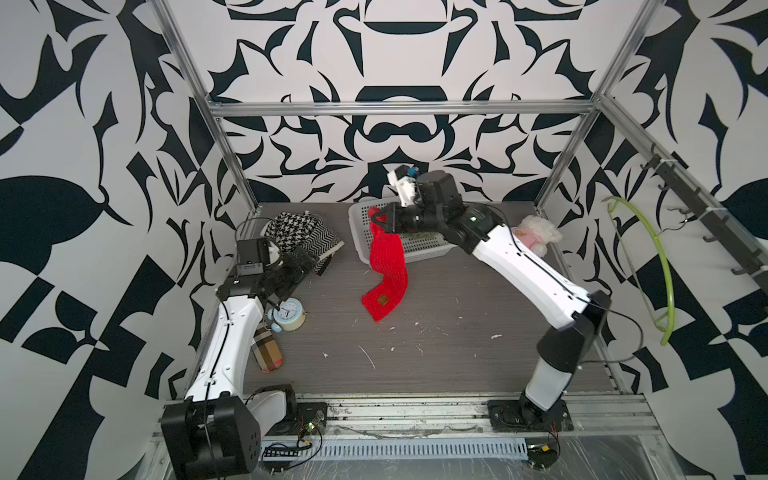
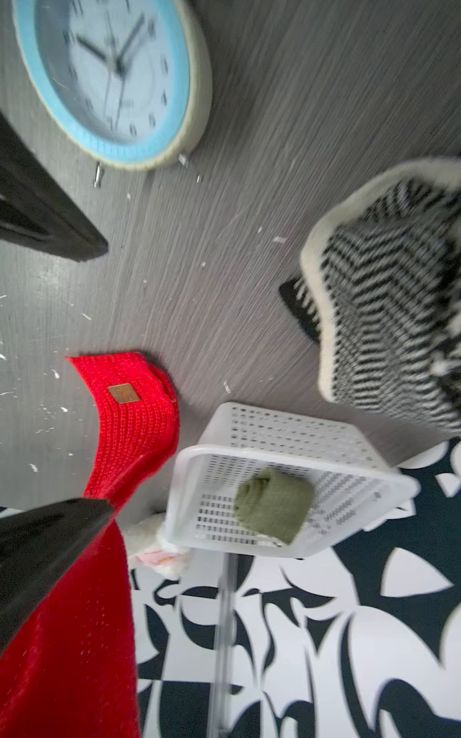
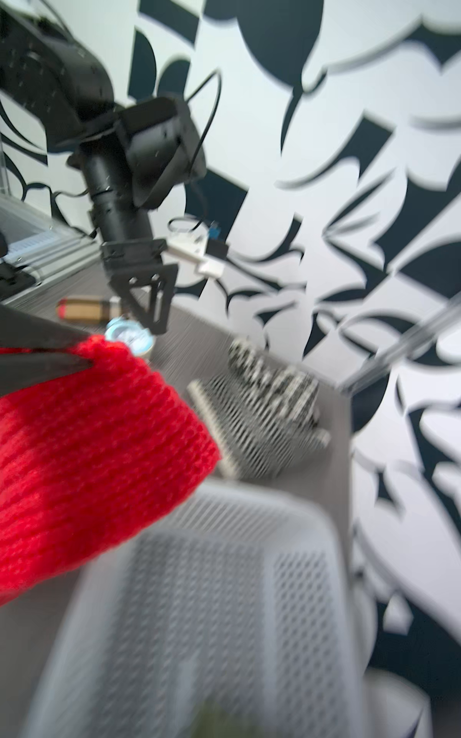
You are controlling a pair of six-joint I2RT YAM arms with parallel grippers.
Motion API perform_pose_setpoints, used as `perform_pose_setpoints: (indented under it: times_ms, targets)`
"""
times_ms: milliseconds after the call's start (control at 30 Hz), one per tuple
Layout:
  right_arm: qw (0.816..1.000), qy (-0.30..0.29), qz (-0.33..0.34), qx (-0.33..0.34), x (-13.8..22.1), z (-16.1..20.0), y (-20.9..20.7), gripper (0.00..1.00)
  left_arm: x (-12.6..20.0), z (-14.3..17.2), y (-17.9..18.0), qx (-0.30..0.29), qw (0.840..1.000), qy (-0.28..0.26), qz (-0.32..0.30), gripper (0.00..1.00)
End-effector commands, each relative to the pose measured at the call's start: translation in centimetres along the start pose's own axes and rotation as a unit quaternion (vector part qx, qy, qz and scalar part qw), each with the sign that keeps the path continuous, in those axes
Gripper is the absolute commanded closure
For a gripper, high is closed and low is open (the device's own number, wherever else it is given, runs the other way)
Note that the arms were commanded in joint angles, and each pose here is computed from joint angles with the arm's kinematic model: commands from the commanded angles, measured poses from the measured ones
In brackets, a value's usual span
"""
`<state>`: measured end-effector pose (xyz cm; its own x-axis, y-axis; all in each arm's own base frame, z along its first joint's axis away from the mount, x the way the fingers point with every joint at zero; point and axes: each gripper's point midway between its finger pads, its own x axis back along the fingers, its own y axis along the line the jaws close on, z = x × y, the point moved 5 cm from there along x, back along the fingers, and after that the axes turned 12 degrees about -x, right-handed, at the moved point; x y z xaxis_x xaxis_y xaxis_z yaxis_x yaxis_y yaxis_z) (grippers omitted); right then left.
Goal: Roll up the scarf and place it into the basket
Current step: Flatten out the scarf at the center of the board.
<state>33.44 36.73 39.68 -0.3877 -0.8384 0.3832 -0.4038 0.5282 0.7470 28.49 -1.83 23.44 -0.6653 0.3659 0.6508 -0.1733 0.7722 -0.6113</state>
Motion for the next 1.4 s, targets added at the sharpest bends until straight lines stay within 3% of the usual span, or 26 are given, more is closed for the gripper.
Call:
perform_pose_setpoints:
  times_ms: [0, 167, 400, 567, 733, 900, 967, 1033, 1100, 1233, 1300, 1367]
  targets:
    - [0.996, 0.021, -0.076, 0.037, -0.1, 0.0, 4.8, 1.00, 0.9, 1.3, 0.6, 0.004, 1.000, 0.023, 0.012, 0.01]
    - [0.985, 0.014, -0.163, 0.059, 0.1, -0.4, 9.5, 1.00, 0.5, 1.6, 0.8, 0.007, 0.999, 0.030, 0.023, 0.01]
    - [0.986, -0.026, -0.151, 0.070, 3.8, -1.0, 9.2, 1.00, -0.1, 1.5, 0.8, 0.009, 0.999, 0.036, 0.028, 0.01]
    - [0.989, -0.053, -0.121, 0.067, 8.6, -0.9, 7.7, 1.00, -0.5, 1.7, 1.0, 0.016, 0.999, 0.042, 0.030, 0.01]
    - [0.994, -0.108, -0.030, -0.019, 14.0, -1.3, -0.8, 1.00, -0.6, 1.8, 0.6, 0.008, 0.999, 0.043, 0.033, 0.01]
    - [0.976, -0.147, 0.104, -0.124, 18.4, 0.2, -11.4, 1.00, -1.1, 2.5, -0.6, -0.010, 0.998, 0.057, 0.033, 0.01]
    - [0.960, -0.143, 0.181, -0.161, 19.3, 2.3, -16.2, 1.00, -1.4, 2.9, -1.4, -0.023, 0.997, 0.064, 0.036, 0.01]
    - [0.920, -0.147, 0.288, -0.221, 21.0, 5.4, -22.4, 1.00, -1.9, 3.5, -2.1, -0.034, 0.996, 0.076, 0.036, 0.01]
    - [0.889, -0.154, 0.346, -0.256, 22.5, 8.1, -26.2, 1.00, -2.4, 4.2, -3.0, -0.052, 0.994, 0.087, 0.037, 0.01]
    - [0.861, -0.146, 0.419, -0.250, 24.2, 11.2, -28.5, 1.00, -3.5, 5.8, -4.2, -0.074, 0.989, 0.117, 0.043, 0.01]
    - [0.862, -0.134, 0.424, -0.242, 24.3, 11.6, -28.6, 1.00, -3.9, 6.4, -4.4, -0.078, 0.988, 0.127, 0.044, 0.01]
    - [0.877, -0.128, 0.403, -0.227, 24.0, 11.3, -27.9, 1.00, -4.2, 6.7, -4.4, -0.076, 0.987, 0.134, 0.046, 0.01]
